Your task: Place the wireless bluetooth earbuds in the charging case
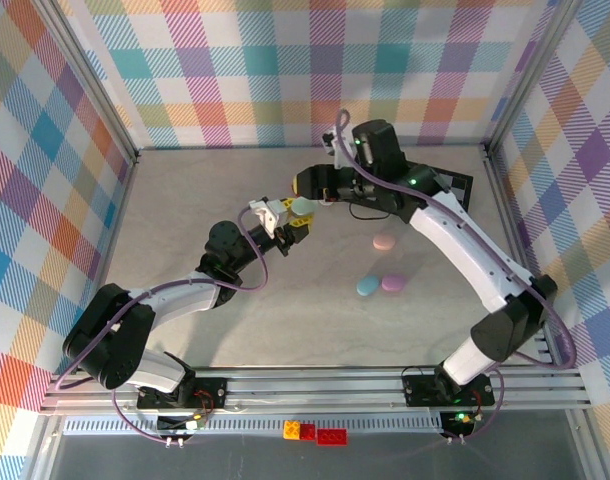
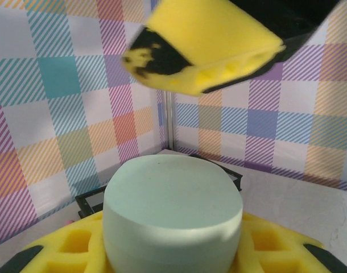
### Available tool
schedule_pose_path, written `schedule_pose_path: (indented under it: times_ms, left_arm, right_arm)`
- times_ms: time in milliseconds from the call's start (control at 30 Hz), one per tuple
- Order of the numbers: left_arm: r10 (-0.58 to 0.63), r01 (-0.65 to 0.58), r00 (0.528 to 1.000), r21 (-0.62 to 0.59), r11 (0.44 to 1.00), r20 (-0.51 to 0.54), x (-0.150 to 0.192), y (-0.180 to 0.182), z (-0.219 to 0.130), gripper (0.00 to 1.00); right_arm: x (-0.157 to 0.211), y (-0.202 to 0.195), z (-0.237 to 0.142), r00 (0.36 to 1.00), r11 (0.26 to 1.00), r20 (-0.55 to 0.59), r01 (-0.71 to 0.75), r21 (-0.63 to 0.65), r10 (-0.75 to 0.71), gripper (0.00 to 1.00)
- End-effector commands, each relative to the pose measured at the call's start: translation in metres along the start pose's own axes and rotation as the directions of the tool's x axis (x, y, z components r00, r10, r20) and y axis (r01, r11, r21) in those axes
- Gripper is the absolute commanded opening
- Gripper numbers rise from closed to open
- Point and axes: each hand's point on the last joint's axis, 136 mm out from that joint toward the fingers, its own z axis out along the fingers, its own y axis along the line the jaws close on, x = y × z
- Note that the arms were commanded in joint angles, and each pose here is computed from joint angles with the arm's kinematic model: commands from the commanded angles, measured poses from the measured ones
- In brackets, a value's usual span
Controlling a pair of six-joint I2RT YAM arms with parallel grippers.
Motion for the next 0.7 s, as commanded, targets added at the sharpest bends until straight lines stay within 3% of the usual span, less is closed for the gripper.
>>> schedule_pose_path:
  times_ms: [0,167,367,500,667]
  left_arm:
    - [-0.003,-0.001,0.989,0.029,1.0,0.148,-0.048,-0.006,-0.002,0.31]
    - [-0.029,0.021,0.982,0.04,0.999,0.188,-0.059,-0.007,-0.002,0.31]
    - [-0.04,0.028,0.977,0.058,0.998,0.208,-0.066,-0.008,0.002,0.31]
    - [-0.041,0.029,0.978,0.06,0.998,0.205,-0.064,-0.008,0.003,0.31]
    - [-0.035,0.025,0.98,0.052,0.998,0.194,-0.058,-0.007,0.004,0.31]
  right_arm:
    - [-0.014,0.002,-0.016,0.991,0.989,0.063,-0.111,-0.093,0.117,0.59]
    - [0.002,-0.003,-0.01,0.973,0.954,-0.018,-0.229,-0.195,0.23,0.72]
    - [0.018,0.007,0.002,0.949,0.887,-0.131,-0.316,-0.337,0.288,0.73]
    - [0.018,0.013,0.007,0.935,0.845,-0.171,-0.355,-0.401,0.312,0.64]
    - [0.016,0.015,0.003,0.933,0.842,-0.162,-0.359,-0.403,0.32,0.37]
